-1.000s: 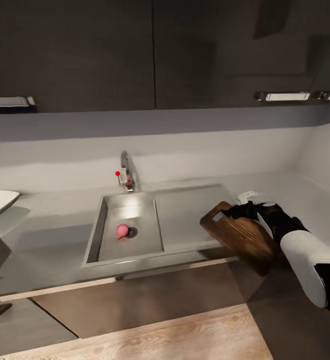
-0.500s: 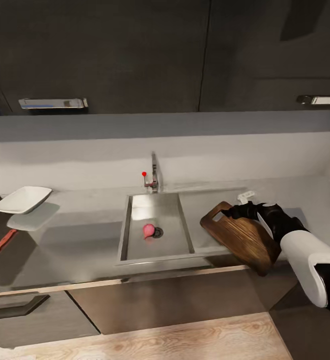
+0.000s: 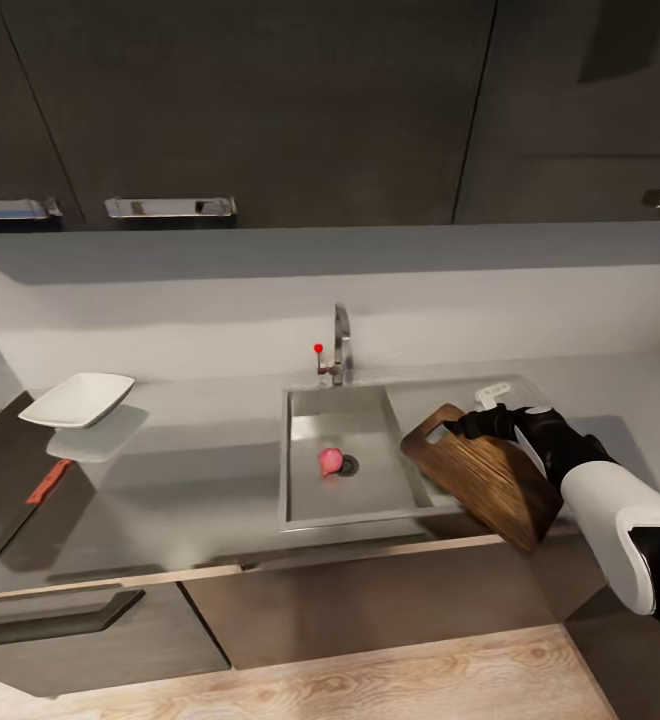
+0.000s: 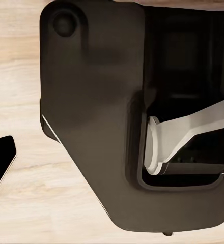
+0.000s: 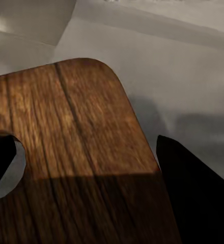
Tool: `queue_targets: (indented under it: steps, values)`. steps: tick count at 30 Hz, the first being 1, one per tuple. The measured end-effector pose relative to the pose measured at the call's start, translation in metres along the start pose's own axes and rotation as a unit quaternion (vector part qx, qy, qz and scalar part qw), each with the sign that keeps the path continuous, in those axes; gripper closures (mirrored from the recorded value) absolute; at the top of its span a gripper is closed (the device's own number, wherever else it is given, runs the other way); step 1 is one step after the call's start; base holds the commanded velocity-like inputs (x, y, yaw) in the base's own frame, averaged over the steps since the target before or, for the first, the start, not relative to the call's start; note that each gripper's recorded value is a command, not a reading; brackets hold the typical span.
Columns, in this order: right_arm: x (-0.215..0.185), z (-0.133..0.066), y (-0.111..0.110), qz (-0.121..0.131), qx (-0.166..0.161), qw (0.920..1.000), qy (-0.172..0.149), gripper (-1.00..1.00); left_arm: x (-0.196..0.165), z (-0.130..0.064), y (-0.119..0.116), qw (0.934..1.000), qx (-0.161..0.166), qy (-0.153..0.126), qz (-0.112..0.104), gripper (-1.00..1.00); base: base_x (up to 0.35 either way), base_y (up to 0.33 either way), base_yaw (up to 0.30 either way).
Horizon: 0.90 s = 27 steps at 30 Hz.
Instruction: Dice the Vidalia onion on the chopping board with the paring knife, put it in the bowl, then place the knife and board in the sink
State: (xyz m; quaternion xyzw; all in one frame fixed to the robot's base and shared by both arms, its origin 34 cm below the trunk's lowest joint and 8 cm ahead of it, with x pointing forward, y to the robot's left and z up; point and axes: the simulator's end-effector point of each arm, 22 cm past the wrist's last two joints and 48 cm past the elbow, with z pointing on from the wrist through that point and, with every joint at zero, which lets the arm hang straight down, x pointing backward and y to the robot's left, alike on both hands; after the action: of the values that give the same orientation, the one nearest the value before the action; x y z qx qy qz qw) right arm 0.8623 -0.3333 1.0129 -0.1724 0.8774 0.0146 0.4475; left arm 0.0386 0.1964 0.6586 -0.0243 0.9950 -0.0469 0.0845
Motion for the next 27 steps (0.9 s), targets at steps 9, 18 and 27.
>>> queue_targets:
  steps: [9,18,27]
  values:
    - [0.0,0.0001,-0.0003,0.0,0.001,1.0,0.0,1.0,-0.0007,0.0001,0.0,1.0,0.0,-0.001,0.0,-1.0,0.0,0.269,0.0]
    - [-0.0003,0.0003,0.0003,0.0,0.001,1.0,0.0,1.0,-0.0008,0.0001,0.0,1.0,0.0,-0.001,0.0,-1.0,0.0,0.267,0.0]
    - [-0.0004,0.0003,0.0004,0.0,0.001,1.0,0.0,1.0,-0.0008,0.0001,0.0,1.0,0.0,-0.001,0.0,-1.0,0.0,0.259,0.0]
